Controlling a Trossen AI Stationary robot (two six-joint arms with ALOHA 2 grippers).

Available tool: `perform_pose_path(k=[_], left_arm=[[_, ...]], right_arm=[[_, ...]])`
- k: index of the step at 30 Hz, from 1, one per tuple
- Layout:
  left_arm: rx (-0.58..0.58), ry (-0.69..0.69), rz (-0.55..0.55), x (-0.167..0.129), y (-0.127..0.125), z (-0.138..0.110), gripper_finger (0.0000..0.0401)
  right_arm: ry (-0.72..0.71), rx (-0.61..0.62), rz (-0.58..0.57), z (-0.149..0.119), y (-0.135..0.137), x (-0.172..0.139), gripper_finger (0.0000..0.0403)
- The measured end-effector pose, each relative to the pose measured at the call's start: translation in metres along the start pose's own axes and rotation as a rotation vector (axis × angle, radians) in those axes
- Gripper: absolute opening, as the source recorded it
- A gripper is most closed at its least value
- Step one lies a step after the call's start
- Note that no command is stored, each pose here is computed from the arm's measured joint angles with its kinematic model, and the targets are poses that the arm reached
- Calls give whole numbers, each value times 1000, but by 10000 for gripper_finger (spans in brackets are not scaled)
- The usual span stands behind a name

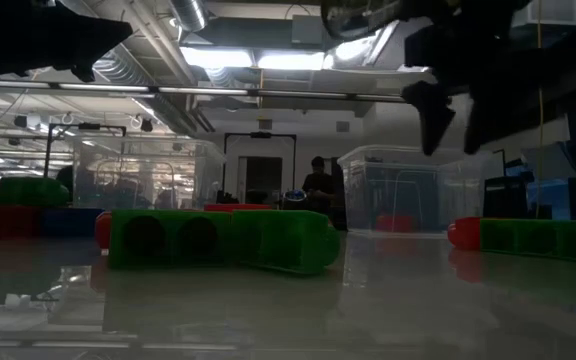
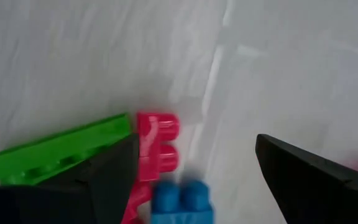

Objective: Sort blocks
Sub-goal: Put the red game piece into the top right transparent bin

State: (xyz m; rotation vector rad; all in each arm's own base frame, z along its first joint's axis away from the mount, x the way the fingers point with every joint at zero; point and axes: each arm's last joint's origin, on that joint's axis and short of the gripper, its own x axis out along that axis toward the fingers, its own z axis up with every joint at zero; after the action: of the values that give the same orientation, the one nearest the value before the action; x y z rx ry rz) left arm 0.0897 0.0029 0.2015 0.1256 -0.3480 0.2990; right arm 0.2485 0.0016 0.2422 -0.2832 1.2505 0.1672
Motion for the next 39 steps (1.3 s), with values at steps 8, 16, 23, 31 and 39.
perform_pose_path(k=[8, 16, 23, 31, 39], left_arm=[[0, 0, 0, 0, 0, 0, 4], [0, 0, 0, 0, 0, 0, 4], [0, 0, 0, 0, 0, 0, 4], [0, 0, 0, 0, 0, 0, 4], [0, 0, 0, 0, 0, 0, 4]], right_arm=[[35, 67, 44, -21, 7, 32, 324], [12, 87, 8, -33, 11, 55, 324], [17, 86, -25, -40, 12, 63, 324], [-12, 88, -45, -46, 14, 73, 323], [1, 88, -67, -46, 14, 76, 261]])
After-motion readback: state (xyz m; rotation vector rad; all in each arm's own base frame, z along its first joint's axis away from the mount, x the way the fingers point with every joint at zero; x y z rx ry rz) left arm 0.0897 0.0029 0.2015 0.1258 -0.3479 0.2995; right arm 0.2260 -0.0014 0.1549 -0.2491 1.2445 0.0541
